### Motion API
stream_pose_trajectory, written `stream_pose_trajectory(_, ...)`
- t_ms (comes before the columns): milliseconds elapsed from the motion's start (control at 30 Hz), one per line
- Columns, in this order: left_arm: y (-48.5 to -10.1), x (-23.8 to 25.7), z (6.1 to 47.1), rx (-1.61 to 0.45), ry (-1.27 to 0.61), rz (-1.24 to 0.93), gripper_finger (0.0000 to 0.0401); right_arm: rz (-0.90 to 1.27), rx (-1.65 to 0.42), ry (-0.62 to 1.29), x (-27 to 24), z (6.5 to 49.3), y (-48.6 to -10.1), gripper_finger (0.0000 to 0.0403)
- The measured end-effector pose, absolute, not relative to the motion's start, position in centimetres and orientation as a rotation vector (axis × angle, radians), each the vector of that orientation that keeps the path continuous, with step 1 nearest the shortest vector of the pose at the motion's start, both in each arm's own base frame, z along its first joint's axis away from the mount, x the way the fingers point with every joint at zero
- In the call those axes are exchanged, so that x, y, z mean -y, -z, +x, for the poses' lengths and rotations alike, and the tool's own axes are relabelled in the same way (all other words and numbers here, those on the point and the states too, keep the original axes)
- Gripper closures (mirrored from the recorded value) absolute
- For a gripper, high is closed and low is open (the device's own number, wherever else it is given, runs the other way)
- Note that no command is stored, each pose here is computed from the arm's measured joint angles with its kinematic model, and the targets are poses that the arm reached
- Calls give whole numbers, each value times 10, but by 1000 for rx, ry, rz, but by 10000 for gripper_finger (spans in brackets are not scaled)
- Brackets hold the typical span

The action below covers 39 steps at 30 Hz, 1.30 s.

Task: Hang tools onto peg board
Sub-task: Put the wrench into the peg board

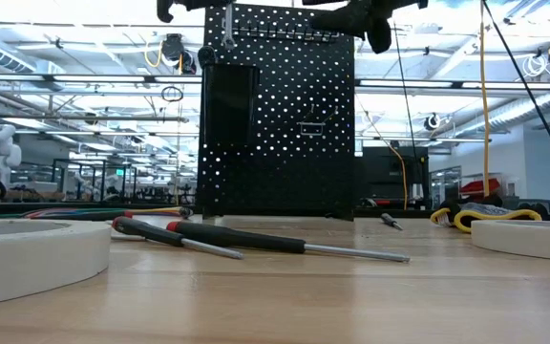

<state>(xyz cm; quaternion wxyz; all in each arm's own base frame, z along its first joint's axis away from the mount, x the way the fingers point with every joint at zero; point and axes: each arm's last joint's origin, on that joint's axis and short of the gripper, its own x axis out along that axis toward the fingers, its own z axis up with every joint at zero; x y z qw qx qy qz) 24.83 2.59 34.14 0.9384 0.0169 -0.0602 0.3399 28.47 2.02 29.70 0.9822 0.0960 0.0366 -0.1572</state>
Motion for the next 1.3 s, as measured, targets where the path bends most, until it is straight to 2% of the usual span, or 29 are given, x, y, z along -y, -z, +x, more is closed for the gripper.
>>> stream_pose_trajectory(267, -336, -48, 251, 102, -779, 44, 396, 189, -87, 319, -20, 285, -296, 199)
stream_pose_trajectory(1300, -331, -57, 250, 45, -804, 60, 397, 208, -121, 313, -22, 284, -292, 201)
